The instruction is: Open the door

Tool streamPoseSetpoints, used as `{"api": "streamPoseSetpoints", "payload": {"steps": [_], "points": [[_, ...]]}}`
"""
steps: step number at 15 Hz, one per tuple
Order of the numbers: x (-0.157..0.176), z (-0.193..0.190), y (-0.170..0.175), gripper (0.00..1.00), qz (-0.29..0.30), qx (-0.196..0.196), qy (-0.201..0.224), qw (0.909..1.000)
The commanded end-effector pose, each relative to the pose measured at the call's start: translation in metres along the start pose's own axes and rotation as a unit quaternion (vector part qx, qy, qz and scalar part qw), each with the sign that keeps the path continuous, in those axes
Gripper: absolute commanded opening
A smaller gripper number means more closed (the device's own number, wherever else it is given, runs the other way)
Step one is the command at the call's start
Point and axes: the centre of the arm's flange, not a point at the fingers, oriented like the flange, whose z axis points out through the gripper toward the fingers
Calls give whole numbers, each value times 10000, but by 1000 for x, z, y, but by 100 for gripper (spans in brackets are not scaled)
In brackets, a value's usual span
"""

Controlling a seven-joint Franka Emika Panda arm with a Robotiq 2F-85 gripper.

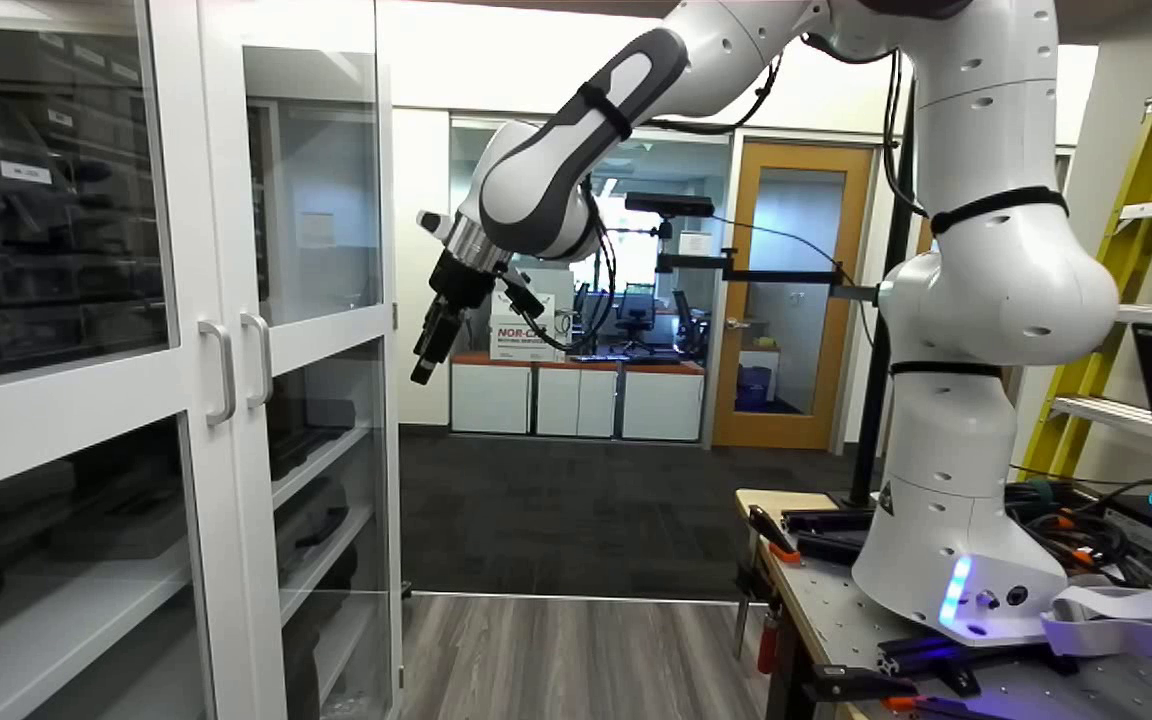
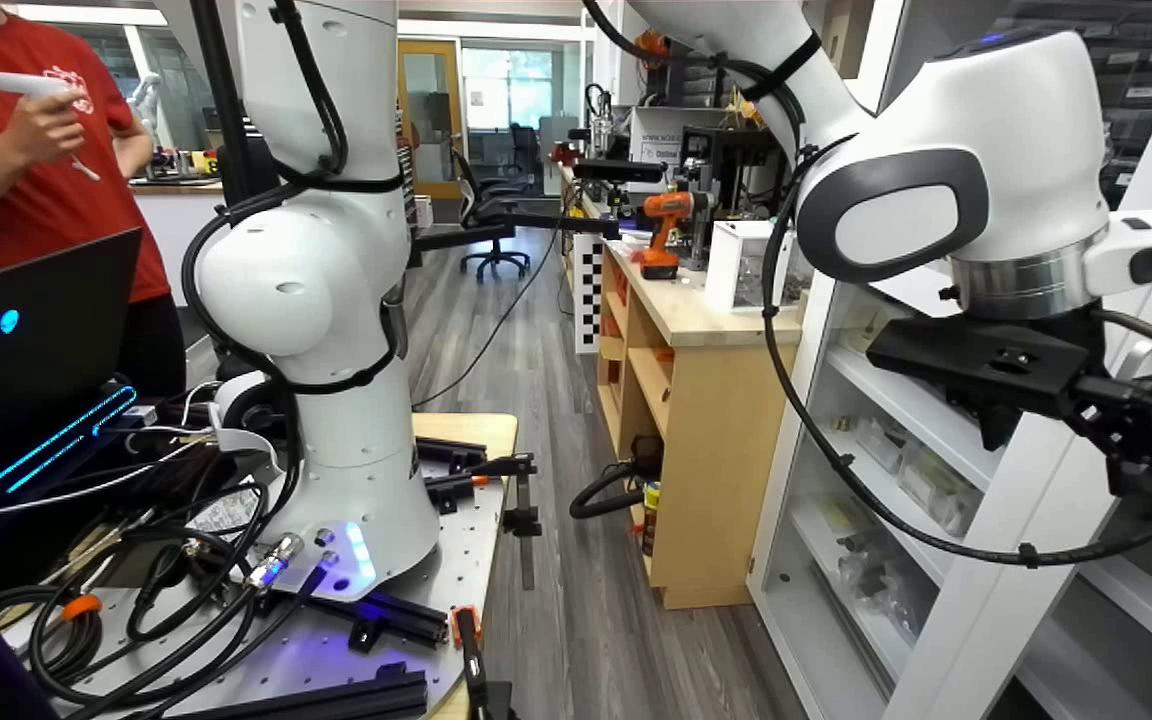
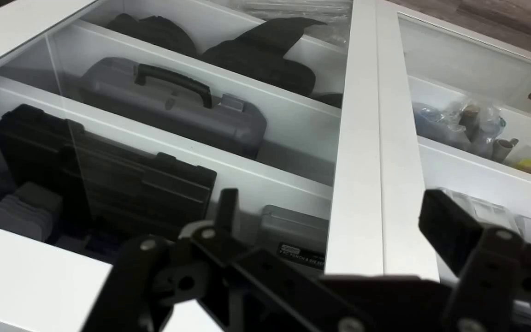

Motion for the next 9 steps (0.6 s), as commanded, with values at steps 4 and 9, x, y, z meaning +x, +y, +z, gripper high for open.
{"api": "streamPoseSetpoints", "payload": {"steps": [4, 9], "points": [[0, 0, 0, 100, 0, 0, 0, 10000], [5, 1, -1, 100, 215, -38, 0, 9998]]}}
